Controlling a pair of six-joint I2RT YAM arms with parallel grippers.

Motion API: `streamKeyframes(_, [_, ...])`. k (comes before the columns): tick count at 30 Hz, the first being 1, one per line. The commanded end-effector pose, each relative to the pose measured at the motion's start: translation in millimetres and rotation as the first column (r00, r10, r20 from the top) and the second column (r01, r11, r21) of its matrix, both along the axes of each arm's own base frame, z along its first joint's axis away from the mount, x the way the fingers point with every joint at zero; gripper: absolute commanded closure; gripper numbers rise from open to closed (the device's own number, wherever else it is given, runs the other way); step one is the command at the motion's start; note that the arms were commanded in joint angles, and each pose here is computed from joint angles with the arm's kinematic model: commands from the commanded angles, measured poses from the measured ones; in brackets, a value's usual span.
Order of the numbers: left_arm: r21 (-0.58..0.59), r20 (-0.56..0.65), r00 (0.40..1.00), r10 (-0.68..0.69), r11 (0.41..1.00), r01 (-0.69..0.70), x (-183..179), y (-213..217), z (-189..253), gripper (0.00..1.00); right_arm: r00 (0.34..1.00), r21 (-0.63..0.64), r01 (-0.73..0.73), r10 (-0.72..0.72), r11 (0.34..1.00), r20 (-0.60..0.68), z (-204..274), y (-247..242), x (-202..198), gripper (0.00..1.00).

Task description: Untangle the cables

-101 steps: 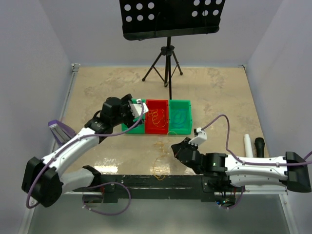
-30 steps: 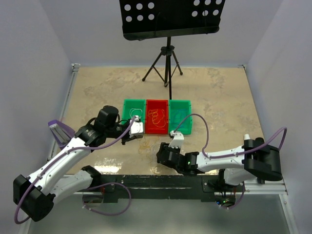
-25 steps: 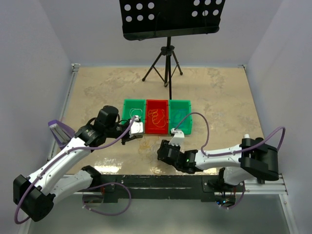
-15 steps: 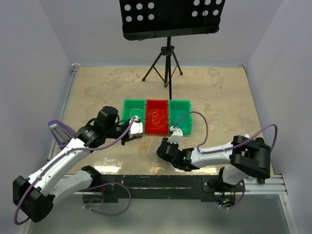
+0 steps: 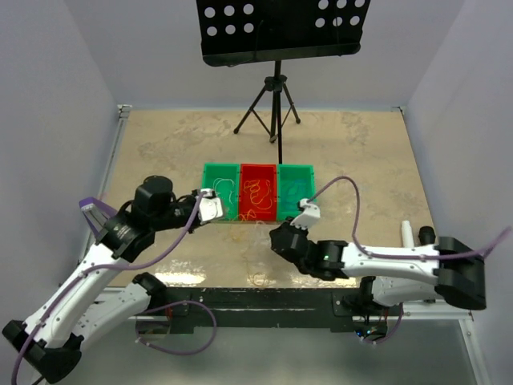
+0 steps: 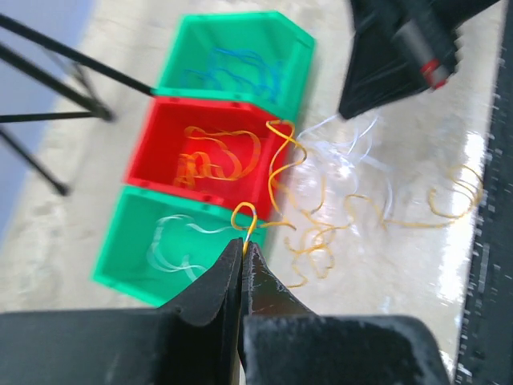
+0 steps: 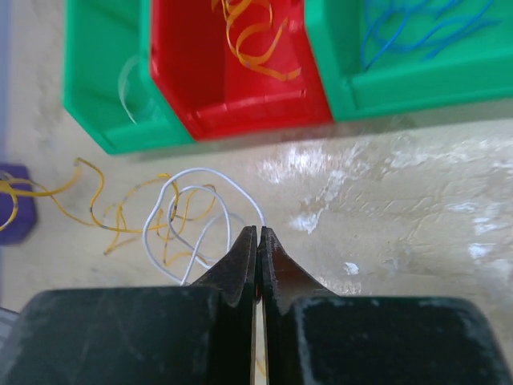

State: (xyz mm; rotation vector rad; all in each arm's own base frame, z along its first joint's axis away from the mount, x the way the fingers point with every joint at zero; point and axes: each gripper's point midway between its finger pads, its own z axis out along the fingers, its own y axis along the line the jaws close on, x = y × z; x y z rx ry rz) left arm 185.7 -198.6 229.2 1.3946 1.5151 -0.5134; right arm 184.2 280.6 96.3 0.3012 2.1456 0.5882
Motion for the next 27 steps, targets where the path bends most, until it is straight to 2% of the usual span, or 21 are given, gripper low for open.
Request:
streamKeyframes(1, [-0.032,0.215,0.963,0.161,0.987,-0.158,18.3,28.6,61.2,1.00,0.972,0.047,0.203,-0.207,0.978,0.107,62.4,-56.5,14.4,1.00])
streamKeyframes(6, [0.033,0.319,0.928,0.192,0.976,-0.213,16.6,53.0,78.5,1.00,0.917,0.067,0.348,-0.354,0.935,0.183,108.3,-117.1,18.5,1.00])
streamKeyframes(9, [0.077,0.315,0.933,0.173,0.975,-0.207,6.7,61.4,76.5,1.00,0.875,0.100,0.430,-0.441,0.897,0.201,126.1,-148.3,23.1,1.00])
streamKeyframes(17, [0.151,0.335,0.905,0.262,0.933,-0.326,3.3,93.8,65.8,1.00,0.778,0.131,0.559,-0.572,0.819,0.259,164.8,-202.0,22.3,1.00])
streamKeyframes(21, [0.196,0.332,0.899,0.287,0.911,-0.363,0.3,106.8,46.7,1.00,0.724,0.201,0.596,-0.628,0.778,0.286,194.6,-225.2,22.6,1.00])
streamKeyframes(27, [0.309,0.300,0.896,0.328,0.855,-0.416,-2.9,127.5,-3.6,1.00,0.619,0.209,0.661,-0.681,0.721,0.390,247.3,-256.4,22.4,1.00])
